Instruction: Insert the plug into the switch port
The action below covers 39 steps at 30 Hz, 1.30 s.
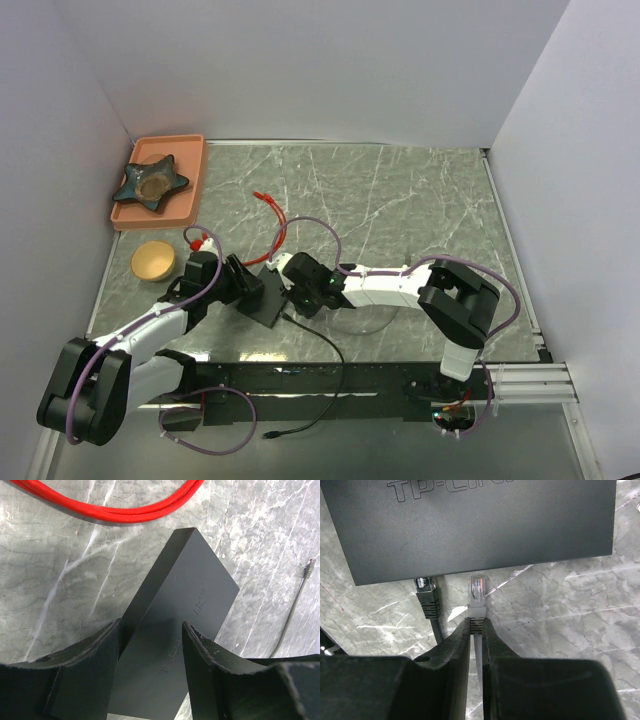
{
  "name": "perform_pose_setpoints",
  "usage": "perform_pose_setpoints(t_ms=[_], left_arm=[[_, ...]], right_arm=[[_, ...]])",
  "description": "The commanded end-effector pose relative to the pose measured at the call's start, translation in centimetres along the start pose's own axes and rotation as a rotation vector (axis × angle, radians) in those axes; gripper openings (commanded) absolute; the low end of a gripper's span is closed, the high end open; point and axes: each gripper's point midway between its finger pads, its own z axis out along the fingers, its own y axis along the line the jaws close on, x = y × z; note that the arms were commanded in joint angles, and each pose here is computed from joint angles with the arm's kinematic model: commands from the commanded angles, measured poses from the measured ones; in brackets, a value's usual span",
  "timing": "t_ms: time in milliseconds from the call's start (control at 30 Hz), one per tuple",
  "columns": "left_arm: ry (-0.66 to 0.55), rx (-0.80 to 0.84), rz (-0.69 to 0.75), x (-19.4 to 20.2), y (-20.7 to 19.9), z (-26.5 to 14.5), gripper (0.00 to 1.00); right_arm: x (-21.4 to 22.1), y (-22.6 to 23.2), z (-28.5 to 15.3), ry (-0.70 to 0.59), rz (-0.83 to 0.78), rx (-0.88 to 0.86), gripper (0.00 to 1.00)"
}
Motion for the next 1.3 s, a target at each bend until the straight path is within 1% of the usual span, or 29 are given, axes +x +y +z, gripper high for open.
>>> perform_pose_setpoints(t_ms=[0, 433, 633, 733, 1033, 1267], left_arm=[[0.007, 0.045, 0.005, -0.1, -1.0, -0.3, 0.57], [0.011, 0.043, 0.006, 0.0, -1.0, -0.2, 0.56], [0.013, 0.047, 0.009, 0.0, -1.1, -0.2, 0.56], [0.014, 0.049, 0.014, 0.1, -1.1, -0.3, 0.57], [0.02, 0.075, 0.016, 0.2, -1.5, -0.3, 0.6], [0.015, 0.084, 0.022, 0.1, -1.7, -0.5, 0.63]], right_arm=[[-2.6, 0.6, -0.7, -0.073, 0.003, 0.004, 0.0], [-4.1, 1.6, -1.3, -0.114, -0.003, -0.042, 0.0], [-4.0, 1.8, -0.6, -0.098, -0.004, -0.046, 0.0], [-4.2, 1.9, -0.5, -0.116, -0.011, -0.053, 0.0], [-4.5, 1.9, 0.0, -0.132, -0.066, -0.013, 0.0], [-5.3, 1.7, -0.1, -0.161, -0.103, 0.071, 0.0]])
